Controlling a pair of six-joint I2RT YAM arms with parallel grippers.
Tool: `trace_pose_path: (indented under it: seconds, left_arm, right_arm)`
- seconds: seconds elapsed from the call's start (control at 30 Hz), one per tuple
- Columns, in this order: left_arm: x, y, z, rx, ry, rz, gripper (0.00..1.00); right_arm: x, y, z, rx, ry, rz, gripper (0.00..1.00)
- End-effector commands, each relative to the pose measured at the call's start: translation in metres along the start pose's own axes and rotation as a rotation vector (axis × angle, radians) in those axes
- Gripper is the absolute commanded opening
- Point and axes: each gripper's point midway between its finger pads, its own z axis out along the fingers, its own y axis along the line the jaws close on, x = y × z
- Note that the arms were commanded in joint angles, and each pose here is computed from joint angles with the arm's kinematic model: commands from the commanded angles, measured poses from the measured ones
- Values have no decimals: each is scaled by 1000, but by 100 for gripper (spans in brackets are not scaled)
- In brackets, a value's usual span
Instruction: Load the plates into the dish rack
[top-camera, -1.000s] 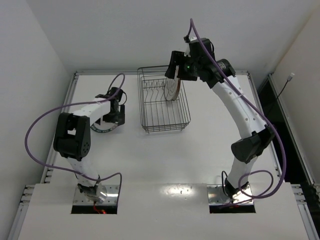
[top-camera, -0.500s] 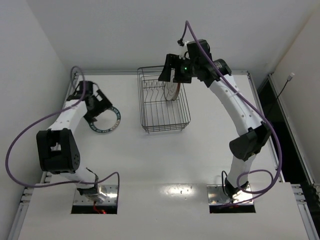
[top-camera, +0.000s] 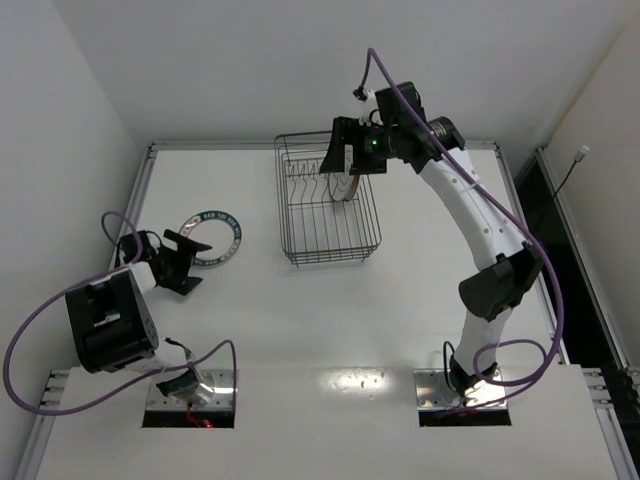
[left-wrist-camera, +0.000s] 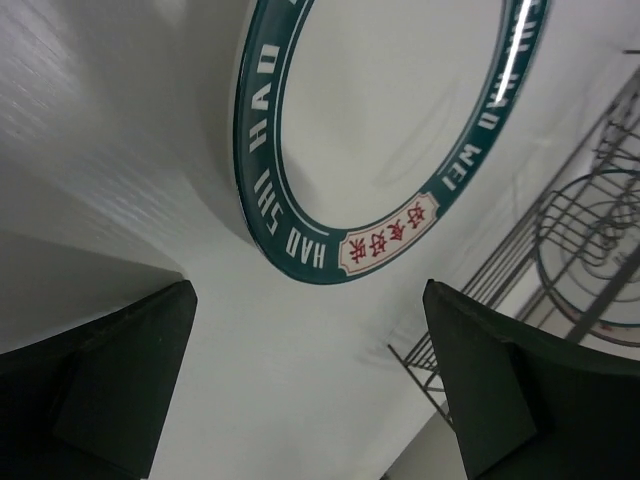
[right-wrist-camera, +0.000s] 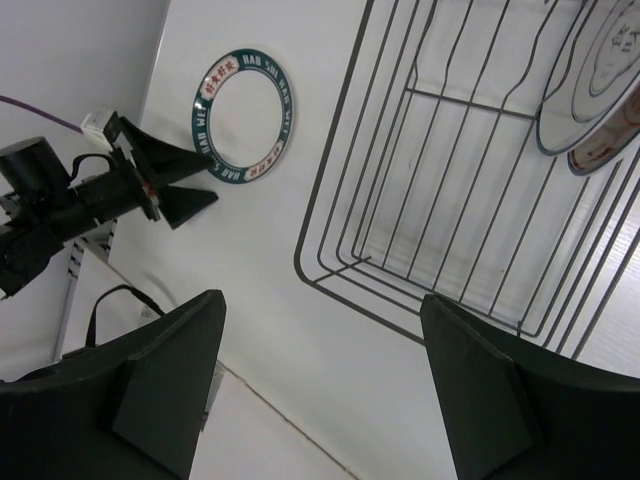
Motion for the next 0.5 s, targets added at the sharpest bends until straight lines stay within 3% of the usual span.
trace_pose_path:
  seconds: [0.0,0.2,0.33,0.43,0.47]
  left_arm:
    - [-17,-22,-2,196,-96,-12,97]
    - [-16,-23,8,299,-122,-87,81]
    - [-12,-13,19,301,-110,-157,76]
    - [-7,-5,24,296,-101,-193,62]
    - [-8,-3,28,297,-102,-193,54]
  right_arm:
    - [-13,6,-16,-25,-20,-30,76]
    - [-15,-9,-20,-3,5,-48,78]
    - [-13,-17,-22,-4,21,-46,78]
    - [-10,-24,-18,9,39,-41,78]
    - [-10,-24,-20,8,39,-50,78]
